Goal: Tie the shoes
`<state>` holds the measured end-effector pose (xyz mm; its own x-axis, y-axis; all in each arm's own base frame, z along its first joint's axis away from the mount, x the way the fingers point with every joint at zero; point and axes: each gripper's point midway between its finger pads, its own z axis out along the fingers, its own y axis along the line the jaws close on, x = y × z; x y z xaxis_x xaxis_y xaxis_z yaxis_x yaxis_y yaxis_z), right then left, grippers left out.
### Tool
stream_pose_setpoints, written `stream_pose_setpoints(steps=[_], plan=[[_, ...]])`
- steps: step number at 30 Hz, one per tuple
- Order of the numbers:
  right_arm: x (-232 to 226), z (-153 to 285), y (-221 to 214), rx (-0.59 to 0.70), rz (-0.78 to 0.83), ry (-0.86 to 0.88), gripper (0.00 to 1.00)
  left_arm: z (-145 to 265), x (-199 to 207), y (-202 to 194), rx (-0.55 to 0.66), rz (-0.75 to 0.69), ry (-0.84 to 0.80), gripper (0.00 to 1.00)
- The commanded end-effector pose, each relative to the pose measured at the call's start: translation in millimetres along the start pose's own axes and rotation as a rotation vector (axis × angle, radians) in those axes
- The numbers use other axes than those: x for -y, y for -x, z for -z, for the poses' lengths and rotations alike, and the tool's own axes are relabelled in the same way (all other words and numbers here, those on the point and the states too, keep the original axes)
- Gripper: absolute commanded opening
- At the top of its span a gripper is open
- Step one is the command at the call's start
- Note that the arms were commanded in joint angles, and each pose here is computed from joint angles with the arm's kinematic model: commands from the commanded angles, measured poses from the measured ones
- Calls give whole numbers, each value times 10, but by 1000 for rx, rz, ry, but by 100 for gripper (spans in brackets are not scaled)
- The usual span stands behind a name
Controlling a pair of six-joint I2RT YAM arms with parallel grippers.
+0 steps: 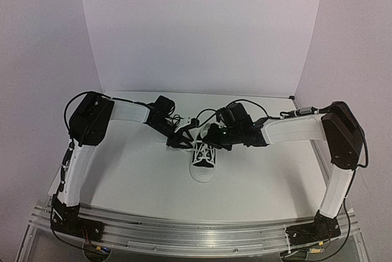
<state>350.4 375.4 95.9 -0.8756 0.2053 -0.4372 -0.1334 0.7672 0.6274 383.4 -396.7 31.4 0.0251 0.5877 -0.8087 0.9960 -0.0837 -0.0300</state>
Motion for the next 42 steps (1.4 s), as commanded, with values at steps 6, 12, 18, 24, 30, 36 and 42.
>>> stream_pose_setpoints(steps=[6,12,18,24,30,36,42], plan=[[-134,-8,156,34,11,28,0,137,-82,140,10,44,41,0],[-205,-34,210,37,37,43,0,463,30,265,-52,98,62,0],[-383,-117,186,-13,76,111,0,340,734,382,-70,388,-126,0],[-382,-87,170,-17,71,114,0,206,945,684,-5,652,-227,0],[-419,-74,250,5,51,115,0,113,1123,535,-49,750,-232,0],[-346,-142,259,-1,-18,100,0,-23,1152,800,76,699,-253,0],[-363,-116,334,11,-58,107,0,-206,1313,1175,198,628,-335,0]])
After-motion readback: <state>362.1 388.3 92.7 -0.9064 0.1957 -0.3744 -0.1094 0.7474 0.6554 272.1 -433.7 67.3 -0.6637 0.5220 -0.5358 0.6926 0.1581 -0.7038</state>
